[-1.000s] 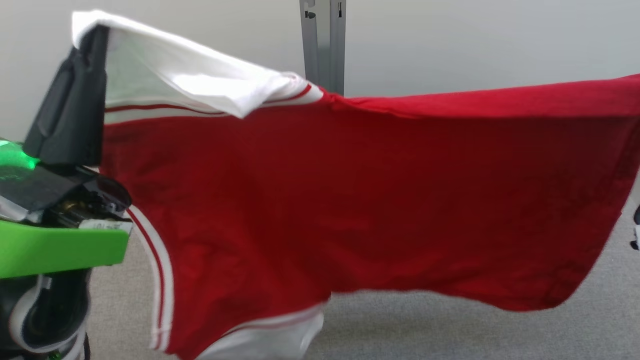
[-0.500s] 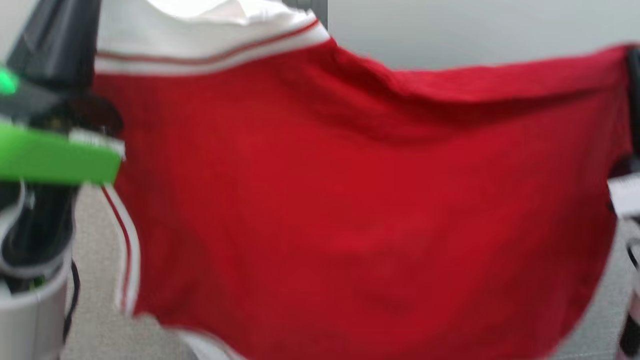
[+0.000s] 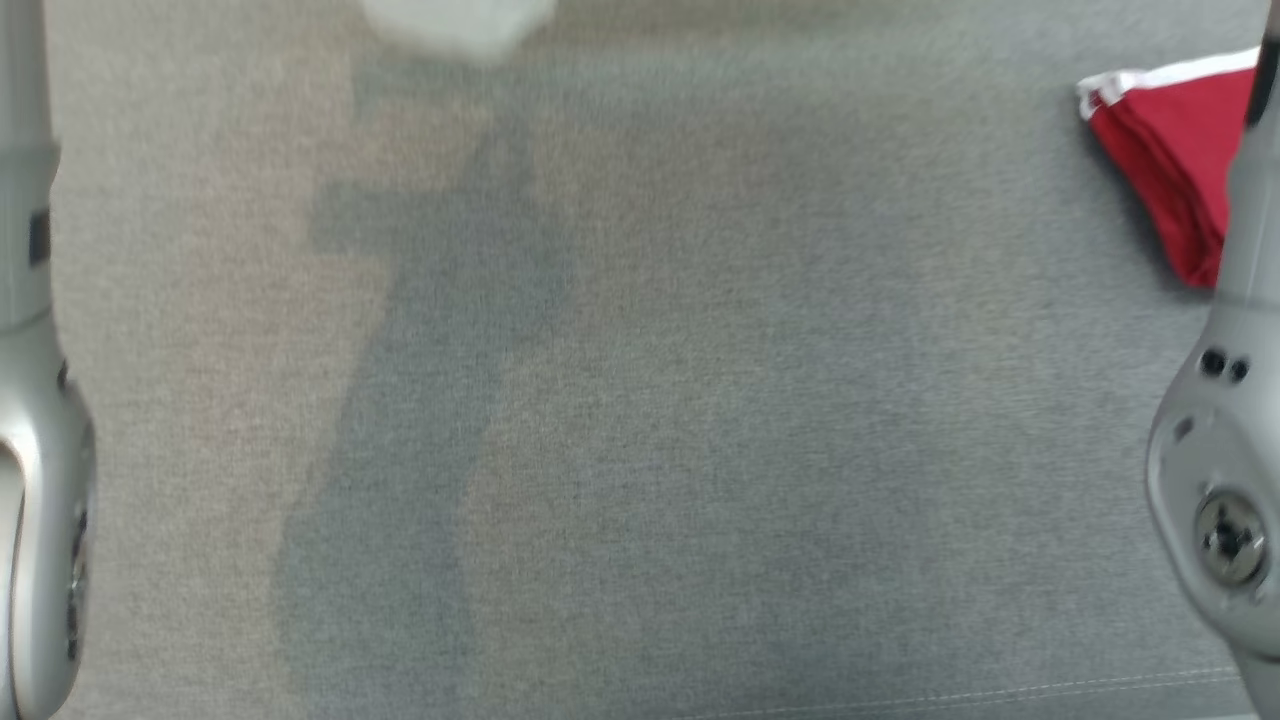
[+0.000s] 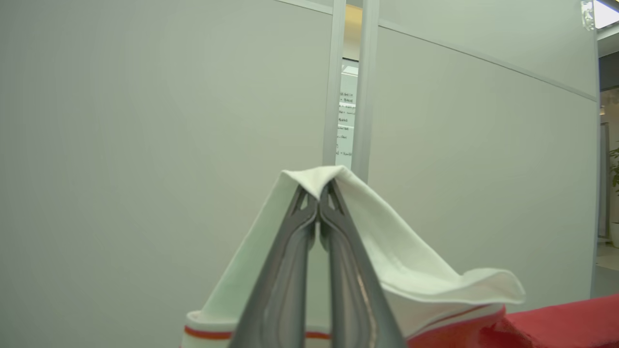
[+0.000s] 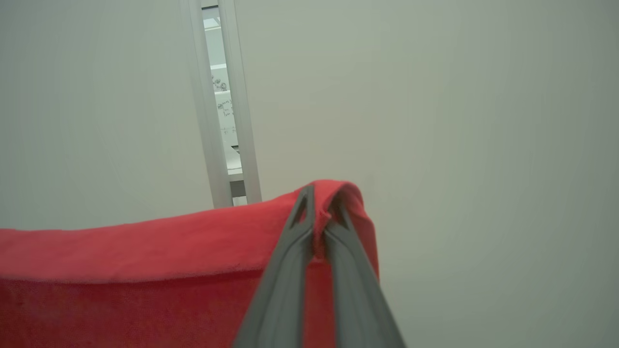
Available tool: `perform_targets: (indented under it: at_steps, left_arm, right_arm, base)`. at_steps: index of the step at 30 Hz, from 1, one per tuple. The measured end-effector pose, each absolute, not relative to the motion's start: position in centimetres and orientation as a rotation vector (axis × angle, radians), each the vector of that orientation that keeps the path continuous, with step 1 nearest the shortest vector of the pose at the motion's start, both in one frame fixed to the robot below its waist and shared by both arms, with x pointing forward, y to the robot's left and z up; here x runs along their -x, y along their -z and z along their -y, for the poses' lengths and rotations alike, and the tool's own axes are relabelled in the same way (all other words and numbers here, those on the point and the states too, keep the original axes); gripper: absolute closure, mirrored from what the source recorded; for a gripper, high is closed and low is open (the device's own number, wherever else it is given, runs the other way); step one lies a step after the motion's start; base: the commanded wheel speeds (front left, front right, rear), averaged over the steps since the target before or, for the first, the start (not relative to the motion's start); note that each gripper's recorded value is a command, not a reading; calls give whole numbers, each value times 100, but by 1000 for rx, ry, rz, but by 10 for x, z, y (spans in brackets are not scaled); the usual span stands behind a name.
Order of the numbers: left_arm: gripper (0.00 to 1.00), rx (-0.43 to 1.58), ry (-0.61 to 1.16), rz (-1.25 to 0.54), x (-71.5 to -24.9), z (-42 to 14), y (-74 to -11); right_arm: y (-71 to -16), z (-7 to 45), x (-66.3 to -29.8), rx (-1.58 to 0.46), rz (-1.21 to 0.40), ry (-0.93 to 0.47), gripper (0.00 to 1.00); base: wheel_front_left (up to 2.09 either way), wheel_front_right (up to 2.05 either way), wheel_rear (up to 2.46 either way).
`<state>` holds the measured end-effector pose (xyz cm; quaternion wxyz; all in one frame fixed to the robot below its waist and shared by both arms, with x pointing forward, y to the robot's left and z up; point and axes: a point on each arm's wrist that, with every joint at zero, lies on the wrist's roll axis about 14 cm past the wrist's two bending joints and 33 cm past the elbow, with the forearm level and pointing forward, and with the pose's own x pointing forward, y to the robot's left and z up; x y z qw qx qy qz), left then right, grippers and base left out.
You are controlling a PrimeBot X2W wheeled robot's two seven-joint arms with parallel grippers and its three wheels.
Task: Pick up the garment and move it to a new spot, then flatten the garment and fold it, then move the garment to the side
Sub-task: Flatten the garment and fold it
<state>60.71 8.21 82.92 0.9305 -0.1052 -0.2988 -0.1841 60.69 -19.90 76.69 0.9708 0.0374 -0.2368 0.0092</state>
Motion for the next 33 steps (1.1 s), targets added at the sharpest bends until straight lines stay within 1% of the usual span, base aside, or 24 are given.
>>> perform_targets:
  at_steps: [3, 6, 8, 12, 15, 16, 19, 24, 28, 33]
  left_arm:
    - [100, 256, 365, 618, -635, -79, -805]
    - [100, 266, 355, 512, -665, -79, -745]
    - [100, 265, 346, 447, -678, -82, -710]
    - [100, 288, 326, 290, -693, -88, -630]
    - [100, 322, 298, 176, -691, -96, -570]
    - [100, 341, 288, 154, -690, -99, -556]
    - [100, 380, 246, 120, -684, -115, -529]
    - [100, 444, 207, 101, -665, -135, -509]
    - [100, 481, 189, 116, -641, -147, -510]
    - [100, 547, 167, 95, -592, -150, -501]
  right_arm:
    - [-739, 201, -642, -89, 453, 5, 100]
    - [-676, 189, -674, -78, 346, -7, 100]
    - [-632, 181, -686, -79, 272, -16, 100]
    - [-542, 168, -698, -107, 107, -28, 100]
    - [-471, 165, -691, -143, -37, -15, 100]
    - [-456, 162, -690, -152, -65, -18, 100]
    - [-435, 149, -691, -188, -103, -37, 100]
    - [-431, 142, -682, -218, -94, -56, 100]
    - [-432, 142, -664, -258, -92, -54, 100]
    - [-441, 146, -628, -292, -85, -52, 100]
  base:
    - [0, 0, 0]
    - [0, 0, 0]
    - [0, 0, 0]
    - [0, 0, 0]
    - [0, 0, 0]
    - [0, 0, 0]
    - [0, 0, 0]
    - [0, 0, 0]
    - [0, 0, 0]
    - [0, 0, 0]
